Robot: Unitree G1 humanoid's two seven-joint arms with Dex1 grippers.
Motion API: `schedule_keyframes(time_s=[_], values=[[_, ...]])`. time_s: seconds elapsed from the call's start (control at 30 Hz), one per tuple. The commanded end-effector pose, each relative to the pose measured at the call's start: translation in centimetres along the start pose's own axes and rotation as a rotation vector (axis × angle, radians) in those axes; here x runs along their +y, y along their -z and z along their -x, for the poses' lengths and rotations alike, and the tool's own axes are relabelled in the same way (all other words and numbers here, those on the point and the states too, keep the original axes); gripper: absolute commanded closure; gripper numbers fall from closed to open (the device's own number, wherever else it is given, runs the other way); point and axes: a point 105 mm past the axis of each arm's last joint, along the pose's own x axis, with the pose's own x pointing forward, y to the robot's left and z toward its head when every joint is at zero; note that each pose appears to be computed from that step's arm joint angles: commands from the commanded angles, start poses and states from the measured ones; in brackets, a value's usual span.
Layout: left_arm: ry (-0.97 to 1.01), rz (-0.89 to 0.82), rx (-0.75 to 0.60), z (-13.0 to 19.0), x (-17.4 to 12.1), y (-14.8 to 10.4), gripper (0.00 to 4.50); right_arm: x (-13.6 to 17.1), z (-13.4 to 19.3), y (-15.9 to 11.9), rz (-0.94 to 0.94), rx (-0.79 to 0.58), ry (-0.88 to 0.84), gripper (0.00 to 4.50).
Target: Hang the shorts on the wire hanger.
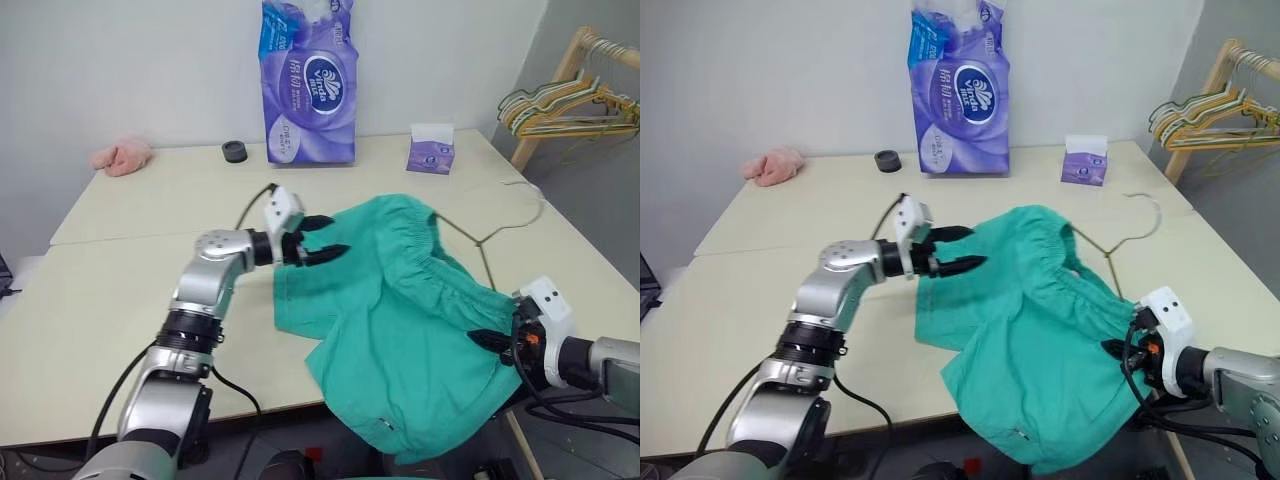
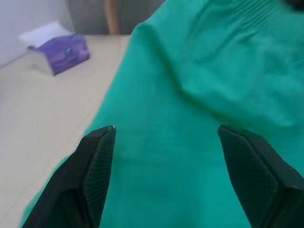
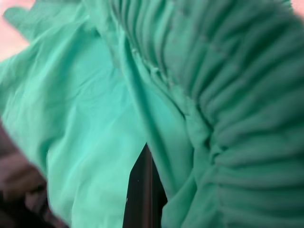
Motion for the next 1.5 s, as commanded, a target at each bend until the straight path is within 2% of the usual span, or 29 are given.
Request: schedule_keyframes(time_s=[0.03, 0.27, 0.4, 0.57, 0.63, 0.77, 0.9, 1.1, 1.3, 1.5], values=[[0.121, -0.042, -0.041, -2.7, -3.6, -3.1, 0.87, -2.2, 2.4, 0.3, -0.113, -0.105, 0.211, 4.5], [0.245, -0.052, -0.112, -6.2, -7.0, -5.8, 0.87, -4.5, 5.5, 0.4, -0.225, -0.232, 0.437, 4.5], [0.299, -0.075, -0.159, -8.0, -8.6, -7.5, 0.87, -7.6, 8.8, -2.2, -0.276, -0.368, 0.621, 4.5], [0.321, -0.121, -0.211, -9.6, -9.9, -9.5, 0.87, -10.0, 11.8, -5.7, -0.331, -0.458, 0.709, 4.5], [0.328, -0.189, -0.222, -10.0, -10.3, -9.9, 0.87, -11.0, 13.1, -6.9, -0.362, -0.467, 0.742, 4.5], [0.326, -0.228, -0.256, -10.7, -10.4, -10.8, 0.87, -12.8, 15.4, -8.1, -0.444, -0.448, 0.81, 4.5], [0.305, -0.338, -0.305, -11.6, -10.8, -11.9, 0.87, -15.2, 17.6, -8.6, -0.536, -0.379, 0.882, 4.5], [0.284, -0.408, -0.381, -12.0, -11.3, -13.1, 0.87, -18.4, 19.4, -7.6, -0.68, -0.28, 0.954, 4.5], [0.262, -0.441, -0.448, -12.7, -11.6, -14.6, 0.87, -20.5, 20.2, -6.5, -0.718, -0.204, 0.978, 4.5], [0.327, -0.488, -0.477, -14.3, -13.1, -16.2, 0.87, -20.9, 19.8, -5.7, -0.721, -0.146, 0.929, 4.5]])
